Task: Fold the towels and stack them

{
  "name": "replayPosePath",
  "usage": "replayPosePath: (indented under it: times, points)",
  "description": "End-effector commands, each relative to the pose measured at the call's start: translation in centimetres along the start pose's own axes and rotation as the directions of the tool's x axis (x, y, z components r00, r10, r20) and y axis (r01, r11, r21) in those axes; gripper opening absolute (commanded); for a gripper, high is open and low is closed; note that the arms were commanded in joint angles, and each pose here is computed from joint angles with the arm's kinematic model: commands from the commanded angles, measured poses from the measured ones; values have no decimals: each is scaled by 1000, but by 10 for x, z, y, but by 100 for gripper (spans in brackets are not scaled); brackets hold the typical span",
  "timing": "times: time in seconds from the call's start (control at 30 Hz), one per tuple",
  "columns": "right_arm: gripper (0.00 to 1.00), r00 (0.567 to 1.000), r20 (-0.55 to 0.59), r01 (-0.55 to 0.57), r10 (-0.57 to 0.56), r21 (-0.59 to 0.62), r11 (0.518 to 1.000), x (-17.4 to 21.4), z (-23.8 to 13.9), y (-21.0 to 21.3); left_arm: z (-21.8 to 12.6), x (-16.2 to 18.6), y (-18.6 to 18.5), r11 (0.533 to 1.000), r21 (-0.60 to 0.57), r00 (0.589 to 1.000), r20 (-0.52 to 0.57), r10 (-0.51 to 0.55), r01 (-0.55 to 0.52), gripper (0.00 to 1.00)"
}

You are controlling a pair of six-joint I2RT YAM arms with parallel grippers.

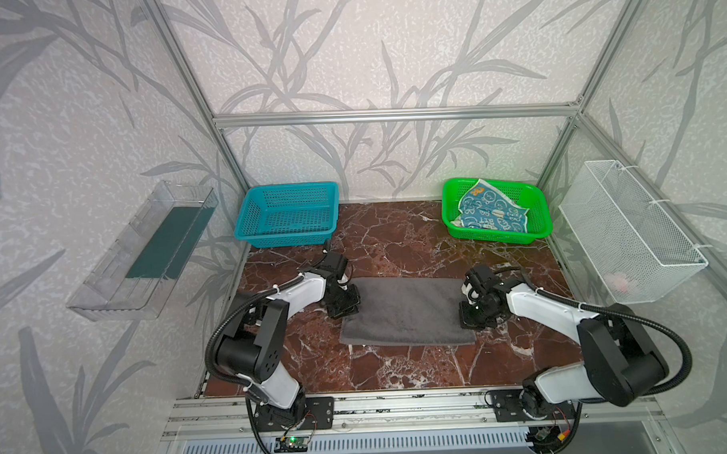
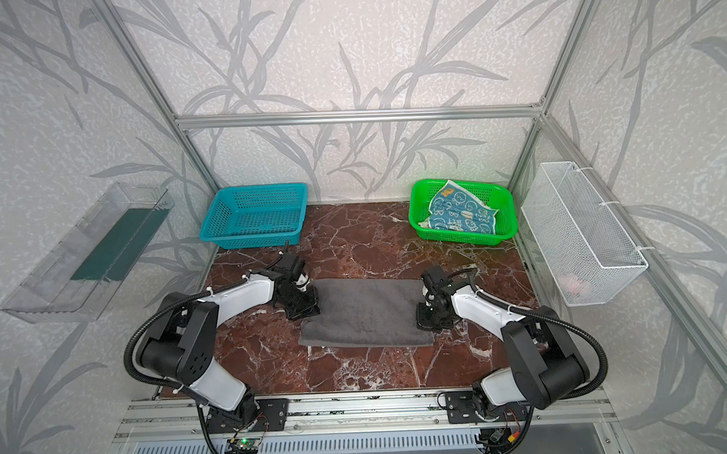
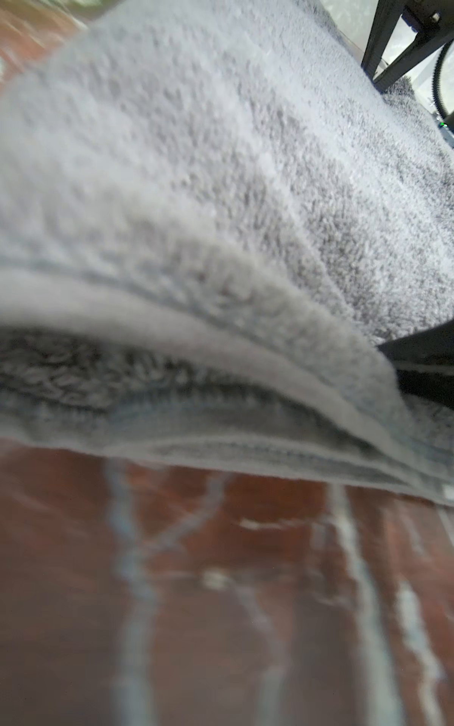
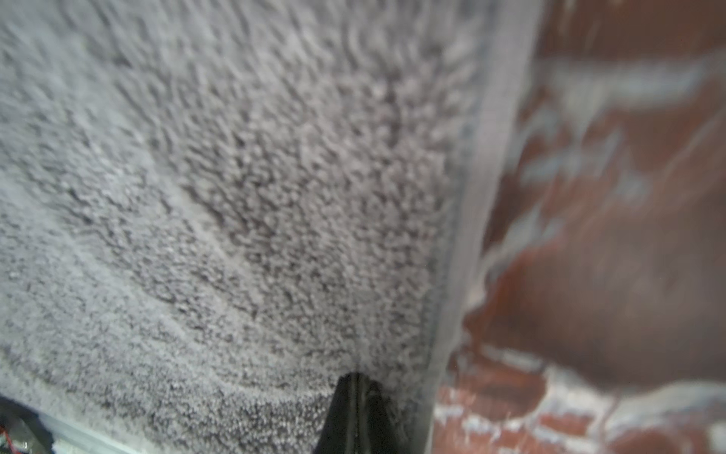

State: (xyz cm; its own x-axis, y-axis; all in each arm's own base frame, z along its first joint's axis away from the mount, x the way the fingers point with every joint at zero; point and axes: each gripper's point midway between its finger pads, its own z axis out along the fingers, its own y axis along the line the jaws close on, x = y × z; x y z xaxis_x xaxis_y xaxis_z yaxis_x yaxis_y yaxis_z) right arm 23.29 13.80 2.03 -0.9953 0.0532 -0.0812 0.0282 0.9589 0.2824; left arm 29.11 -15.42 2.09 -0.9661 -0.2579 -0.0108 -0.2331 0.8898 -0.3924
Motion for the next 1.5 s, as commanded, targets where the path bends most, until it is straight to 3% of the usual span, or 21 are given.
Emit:
replayPosePath:
  times: [0.0, 0.3, 0.4, 0.6, 0.77, 0.93, 1.03, 1.13, 1.23, 1.33, 1.4, 1.47]
  points:
    - [6, 993, 47, 102, -104, 34, 994, -31, -4, 4, 13, -7, 17, 995, -98, 999, -18, 29, -31, 0]
    - [6, 964, 166, 227, -206, -122, 966, -31, -45, 38, -41, -14, -28, 988, 54, 985, 101, 141, -147, 0]
    - [6, 979, 121, 182, -164, -161, 970, -14, -42, 37, -44, 3, -37, 978, 119, 984, 67, 163, -170, 0]
    - [5, 998, 53, 33, -25, -148, 988, 21, -12, 12, -11, 43, -6, 992, 90, 996, -23, 91, -89, 0]
    - [5, 1000, 23, -10, 12, -81, 997, 36, 2, -8, 1, 63, 25, 999, 9, 998, -54, 40, -39, 0]
    - [6, 996, 55, 79, -74, -96, 992, 24, -7, 1, -6, 56, 26, 998, -20, 998, -25, 55, -55, 0]
    - [12, 965, 160, 224, -207, -94, 970, 8, -33, 18, -20, 43, 5, 995, 33, 996, 15, 92, -92, 0]
    - [34, 884, 291, 401, -365, -74, 913, -6, -68, 38, -46, 25, -20, 986, 89, 986, 107, 129, -139, 6]
    - [52, 746, 412, 581, -523, -18, 814, -12, -99, 61, -79, 7, -44, 973, 125, 963, 214, 166, -196, 19]
    - [75, 556, 481, 727, -678, 113, 677, -14, -117, 82, -111, -9, -56, 966, 105, 928, 317, 194, -238, 35]
    - [94, 424, 485, 808, -765, 179, 561, -12, -123, 100, -131, -20, -56, 968, 67, 898, 393, 197, -242, 45]
    - [99, 320, 464, 868, -826, 207, 452, -10, -125, 116, -149, -27, -54, 971, 46, 869, 457, 189, -235, 56]
